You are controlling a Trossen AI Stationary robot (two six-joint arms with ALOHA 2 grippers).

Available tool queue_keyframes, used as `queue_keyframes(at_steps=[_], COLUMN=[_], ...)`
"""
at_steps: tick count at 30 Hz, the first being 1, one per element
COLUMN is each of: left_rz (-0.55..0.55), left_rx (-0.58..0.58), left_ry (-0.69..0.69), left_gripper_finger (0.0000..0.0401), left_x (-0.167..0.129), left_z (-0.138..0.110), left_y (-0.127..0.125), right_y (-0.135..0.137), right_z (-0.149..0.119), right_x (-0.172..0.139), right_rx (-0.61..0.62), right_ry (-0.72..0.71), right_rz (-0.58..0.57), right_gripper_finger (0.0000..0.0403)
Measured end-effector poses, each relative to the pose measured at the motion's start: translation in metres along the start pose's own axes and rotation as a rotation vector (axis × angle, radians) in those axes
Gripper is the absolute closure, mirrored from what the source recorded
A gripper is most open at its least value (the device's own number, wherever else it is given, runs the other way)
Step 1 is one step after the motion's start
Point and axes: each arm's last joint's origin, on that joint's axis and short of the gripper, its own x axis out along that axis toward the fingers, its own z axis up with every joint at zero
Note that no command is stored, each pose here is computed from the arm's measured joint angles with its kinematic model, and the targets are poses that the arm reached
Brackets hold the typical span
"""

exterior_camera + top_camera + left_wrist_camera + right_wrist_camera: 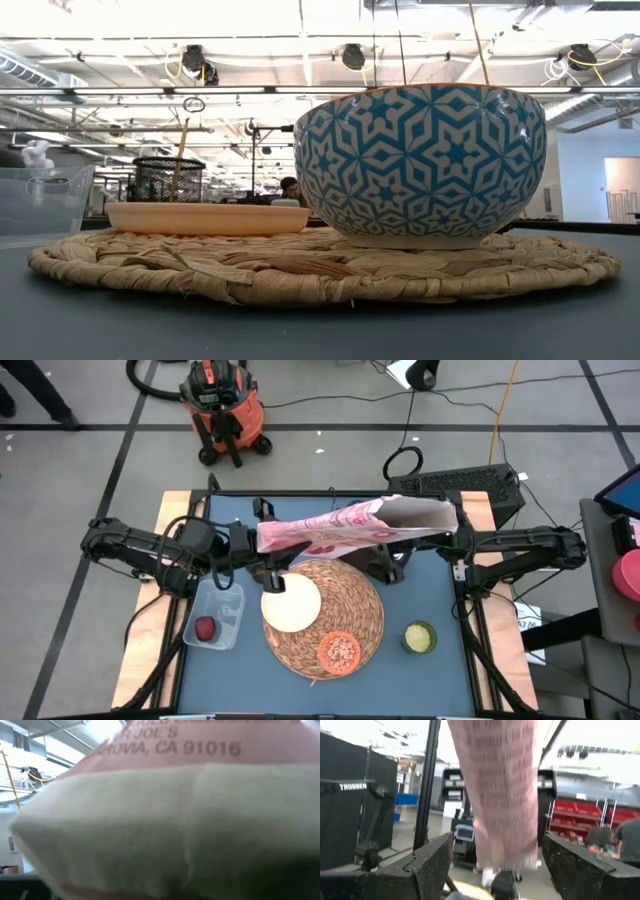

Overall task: Arrange a breakfast setting
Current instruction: Pour the cereal into the orange bowl

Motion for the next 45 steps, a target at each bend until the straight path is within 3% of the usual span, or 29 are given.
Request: queue_keyframes(at_steps=[13,22,32,37,45], left_rz=[0.006,0.015,0.015,0.014,0.012], left_rx=[0.005,0.004,0.012,0.014,0.016], left_ry=[0.003,0.008,0.031,0.035,0.038], left_gripper_finger=[0.0238,0.0238,0.0238,0.0238,0.0238], left_x=[0.001,0.004,0.012,0.012,0.012], left_z=[-0.001,-0.006,-0.022,-0.023,-0.023], left_y=[0.002,0.004,0.000,0.000,0.000], right_y=[-0.001,-0.002,-0.003,-0.003,-0.003], right_z=[-0.005,-0.020,-0.033,-0.032,-0.031], right_x=[0.012,0.025,0.033,0.032,0.032], right_rx=[-0.049,-0.161,-0.139,-0.124,-0.114], right_ry=[-0.115,-0.220,-0.271,-0.274,-0.273], right_rz=[0.002,-0.007,-0.009,-0.009,-0.009], right_gripper_finger=[0.0110,0.0110,0.0115,0.0150,0.0244])
